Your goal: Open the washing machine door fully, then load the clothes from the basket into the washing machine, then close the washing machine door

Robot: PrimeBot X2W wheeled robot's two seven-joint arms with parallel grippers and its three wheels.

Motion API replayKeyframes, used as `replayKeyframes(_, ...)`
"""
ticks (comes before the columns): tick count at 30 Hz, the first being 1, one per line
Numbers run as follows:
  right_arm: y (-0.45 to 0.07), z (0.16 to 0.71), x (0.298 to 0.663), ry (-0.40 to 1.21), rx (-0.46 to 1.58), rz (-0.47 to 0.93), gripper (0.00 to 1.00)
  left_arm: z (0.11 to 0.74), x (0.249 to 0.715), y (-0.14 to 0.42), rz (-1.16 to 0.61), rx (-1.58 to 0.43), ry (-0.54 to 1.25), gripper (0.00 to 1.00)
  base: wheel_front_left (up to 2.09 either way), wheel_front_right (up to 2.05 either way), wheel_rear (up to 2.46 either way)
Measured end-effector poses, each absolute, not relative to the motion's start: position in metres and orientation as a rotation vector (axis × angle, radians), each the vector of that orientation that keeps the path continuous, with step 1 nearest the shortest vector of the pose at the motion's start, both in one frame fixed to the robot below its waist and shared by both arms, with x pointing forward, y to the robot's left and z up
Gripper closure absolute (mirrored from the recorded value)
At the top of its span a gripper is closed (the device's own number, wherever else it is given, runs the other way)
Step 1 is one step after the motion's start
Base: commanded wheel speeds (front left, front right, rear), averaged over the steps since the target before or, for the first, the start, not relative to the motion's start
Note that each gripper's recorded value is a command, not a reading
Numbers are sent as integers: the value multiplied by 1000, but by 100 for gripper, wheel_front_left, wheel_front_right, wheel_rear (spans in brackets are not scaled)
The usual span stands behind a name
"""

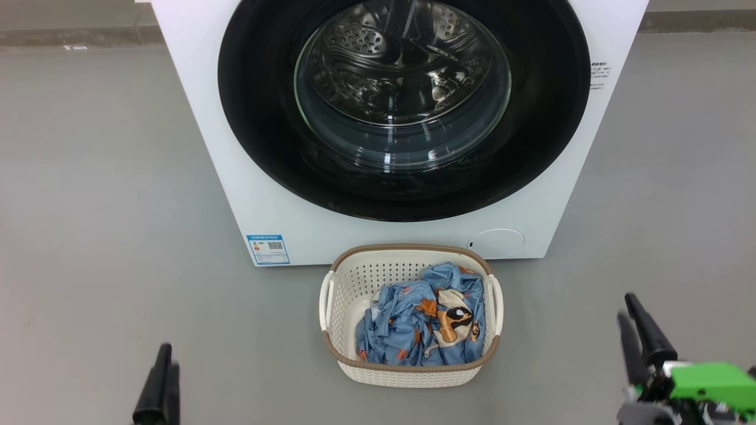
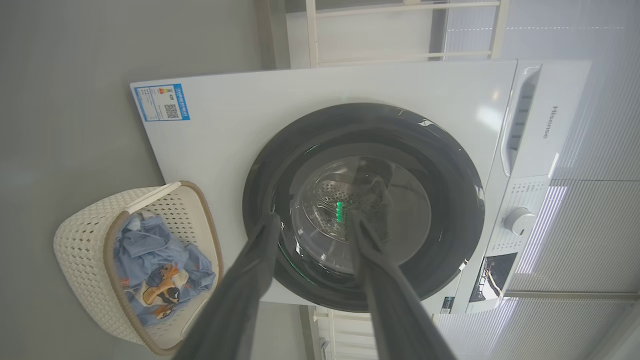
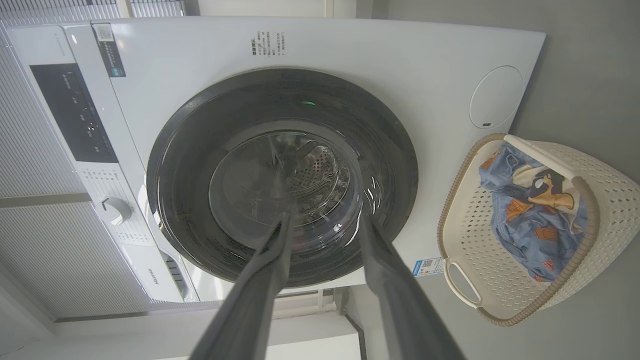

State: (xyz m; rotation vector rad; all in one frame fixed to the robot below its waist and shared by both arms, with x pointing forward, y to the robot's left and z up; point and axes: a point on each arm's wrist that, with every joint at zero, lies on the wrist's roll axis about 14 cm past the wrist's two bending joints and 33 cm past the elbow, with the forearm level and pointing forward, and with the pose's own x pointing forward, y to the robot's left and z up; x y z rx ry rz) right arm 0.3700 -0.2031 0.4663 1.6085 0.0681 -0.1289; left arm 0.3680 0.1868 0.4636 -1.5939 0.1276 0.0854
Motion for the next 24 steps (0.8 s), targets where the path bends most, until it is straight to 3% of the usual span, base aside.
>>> replayKeyframes(1, -203, 466, 370, 68, 1609, -129, 100, 464, 368, 187, 85, -1594, 128, 100, 0, 0, 0)
replayKeyframes(2, -202, 459, 366, 85, 1613, -148, 0, 456, 364, 186, 102, -1597, 146, 0, 0, 0, 0)
replayKeyframes(24, -182, 474, 374, 64, 1570, -96, 0, 467, 365, 189, 101, -1561, 93, 0, 0, 0, 0)
